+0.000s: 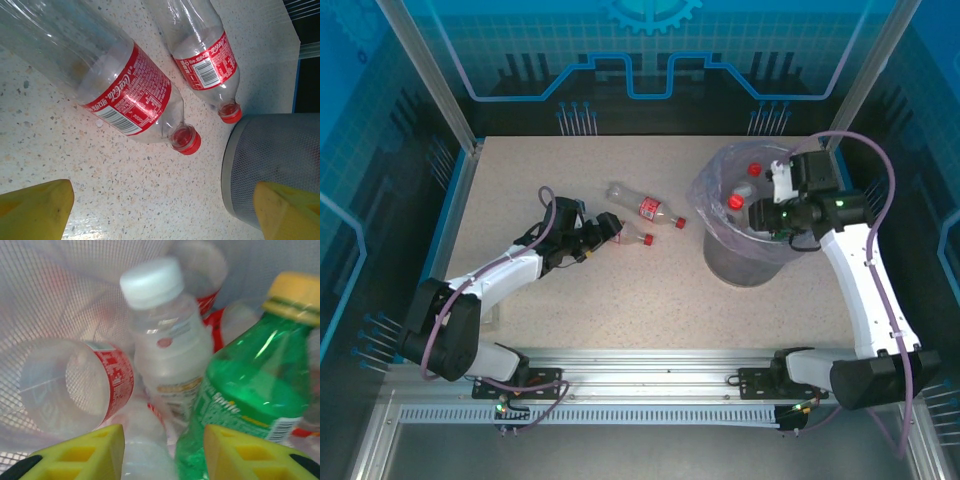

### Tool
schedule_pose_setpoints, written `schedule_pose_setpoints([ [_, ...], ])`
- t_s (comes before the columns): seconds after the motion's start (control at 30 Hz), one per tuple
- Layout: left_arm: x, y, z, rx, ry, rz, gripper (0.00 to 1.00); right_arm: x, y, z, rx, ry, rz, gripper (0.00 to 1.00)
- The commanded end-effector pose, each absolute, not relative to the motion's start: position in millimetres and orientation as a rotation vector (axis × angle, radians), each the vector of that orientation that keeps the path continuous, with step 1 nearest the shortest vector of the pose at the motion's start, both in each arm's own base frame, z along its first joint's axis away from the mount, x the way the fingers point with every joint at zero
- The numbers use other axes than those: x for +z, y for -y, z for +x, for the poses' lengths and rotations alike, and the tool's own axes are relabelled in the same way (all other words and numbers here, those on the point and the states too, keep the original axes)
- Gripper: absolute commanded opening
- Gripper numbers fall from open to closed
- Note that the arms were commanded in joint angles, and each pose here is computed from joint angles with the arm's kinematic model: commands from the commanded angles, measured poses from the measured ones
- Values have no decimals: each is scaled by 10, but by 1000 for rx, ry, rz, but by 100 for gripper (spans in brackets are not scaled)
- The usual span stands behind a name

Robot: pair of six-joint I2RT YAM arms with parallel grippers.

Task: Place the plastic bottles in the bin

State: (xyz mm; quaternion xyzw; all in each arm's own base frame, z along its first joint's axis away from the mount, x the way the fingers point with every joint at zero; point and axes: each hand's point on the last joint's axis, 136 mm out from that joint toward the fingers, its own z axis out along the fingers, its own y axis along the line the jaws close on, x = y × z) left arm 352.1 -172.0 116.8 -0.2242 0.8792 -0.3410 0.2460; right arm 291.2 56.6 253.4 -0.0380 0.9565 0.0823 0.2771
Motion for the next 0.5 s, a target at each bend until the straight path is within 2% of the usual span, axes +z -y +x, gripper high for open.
schedule_pose_setpoints([
  [0.0, 1183, 1648, 3605, -915, -2370, -655, 93, 2403, -688, 2817, 281, -2593, -85, 46],
  [0.17, 1195, 1622, 3642, -899, -2365, -665, 93, 2690, -668, 2873, 263, -2522, -97, 47],
  [0.47, 1101, 1552, 3717, -841, -2358, -718, 94, 3264, -546, 2891, 207, -2378, -102, 60],
])
